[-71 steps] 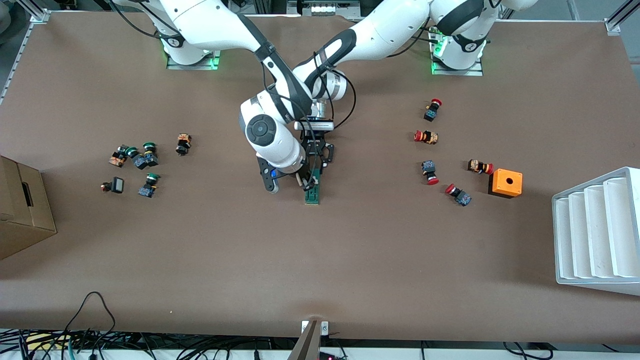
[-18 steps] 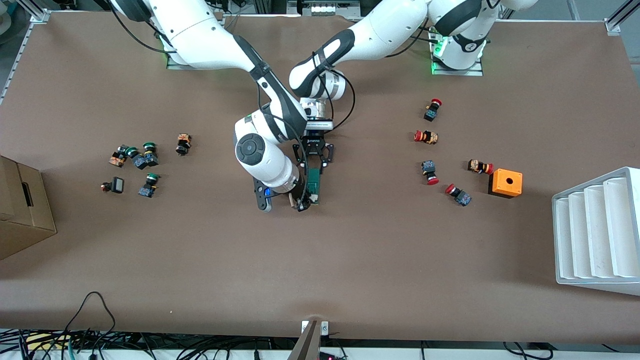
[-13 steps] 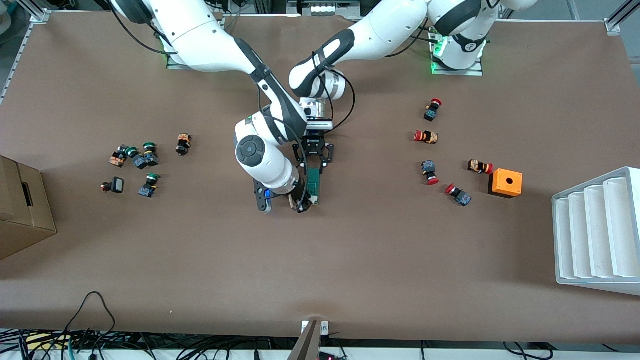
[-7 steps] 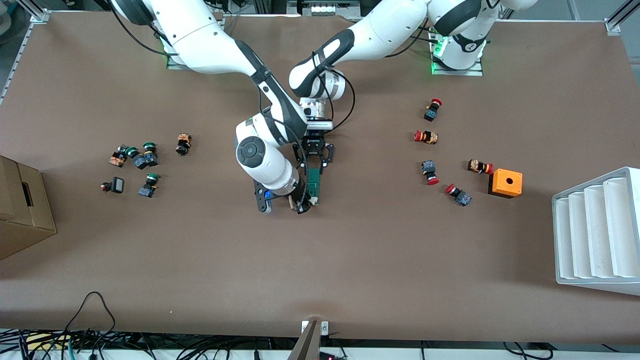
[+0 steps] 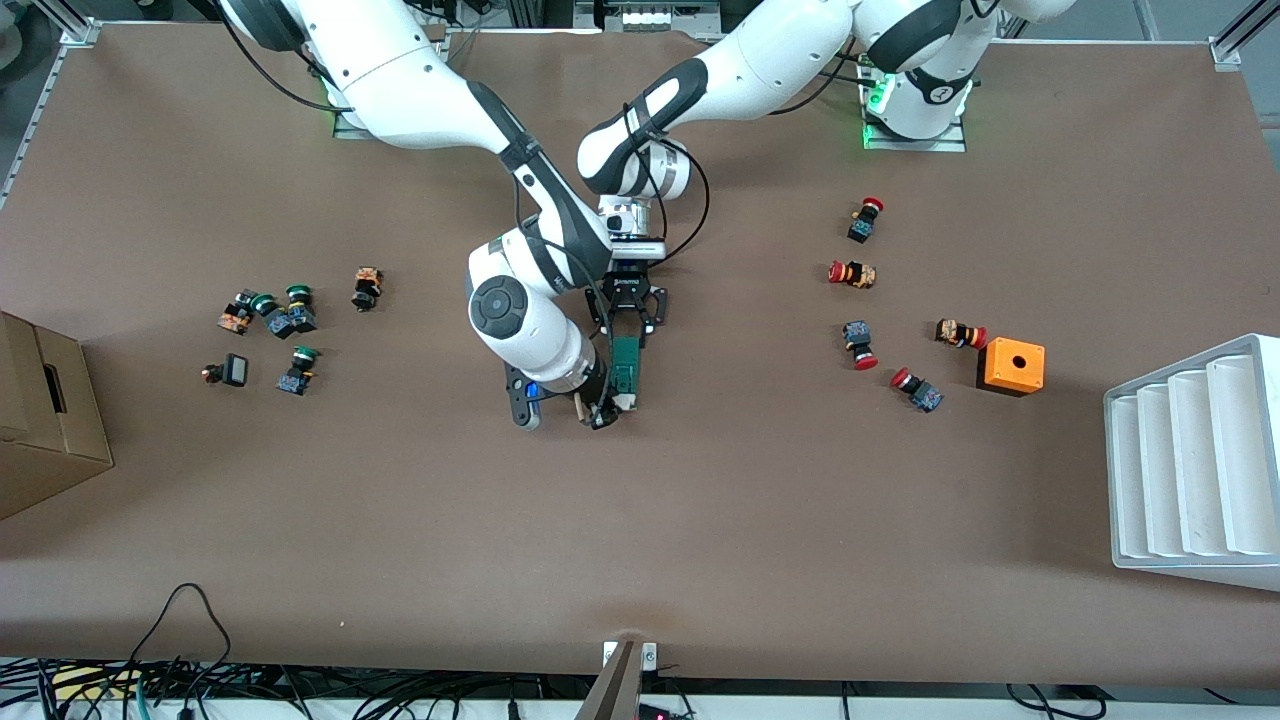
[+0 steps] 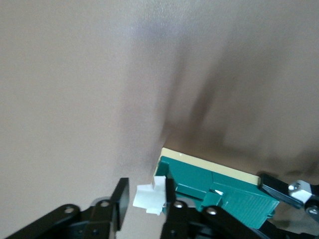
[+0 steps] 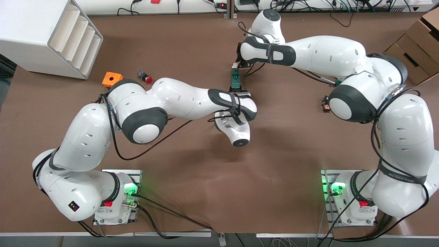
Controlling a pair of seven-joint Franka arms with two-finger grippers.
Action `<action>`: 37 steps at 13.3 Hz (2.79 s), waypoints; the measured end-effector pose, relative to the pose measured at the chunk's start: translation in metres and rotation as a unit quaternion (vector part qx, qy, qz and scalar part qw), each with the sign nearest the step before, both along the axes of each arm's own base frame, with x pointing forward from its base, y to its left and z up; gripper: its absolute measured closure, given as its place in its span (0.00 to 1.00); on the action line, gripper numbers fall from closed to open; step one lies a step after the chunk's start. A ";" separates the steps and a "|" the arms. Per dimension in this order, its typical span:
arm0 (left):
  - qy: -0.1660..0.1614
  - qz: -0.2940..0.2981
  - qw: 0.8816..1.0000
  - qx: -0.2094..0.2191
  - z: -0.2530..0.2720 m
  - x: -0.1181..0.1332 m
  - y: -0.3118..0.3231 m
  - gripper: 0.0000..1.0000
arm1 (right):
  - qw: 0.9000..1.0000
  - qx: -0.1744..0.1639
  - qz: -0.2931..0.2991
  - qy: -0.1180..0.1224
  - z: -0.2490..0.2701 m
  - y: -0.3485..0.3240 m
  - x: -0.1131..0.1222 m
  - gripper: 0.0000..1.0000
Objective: Close load switch with both arms
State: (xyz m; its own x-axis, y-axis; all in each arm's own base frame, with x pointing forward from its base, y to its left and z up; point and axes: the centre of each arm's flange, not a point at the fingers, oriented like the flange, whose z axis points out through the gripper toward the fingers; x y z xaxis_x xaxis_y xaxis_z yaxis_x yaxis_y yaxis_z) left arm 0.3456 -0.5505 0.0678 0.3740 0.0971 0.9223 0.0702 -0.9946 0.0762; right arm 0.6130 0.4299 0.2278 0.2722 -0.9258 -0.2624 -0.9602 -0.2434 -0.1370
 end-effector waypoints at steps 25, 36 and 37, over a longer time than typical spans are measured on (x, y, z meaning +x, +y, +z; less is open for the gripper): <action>0.026 0.027 0.999 0.002 0.031 0.027 -0.012 0.00 | 0.837 -0.083 0.540 -0.031 0.311 -0.390 -0.026 0.00; 0.196 0.062 0.978 -0.019 0.204 0.082 -0.006 0.00 | 0.782 -0.101 0.614 -0.037 0.330 -0.460 -0.036 0.00; 0.224 0.067 0.972 -0.021 0.223 0.091 0.001 0.00 | 0.782 -0.102 0.614 -0.037 0.330 -0.460 -0.034 0.00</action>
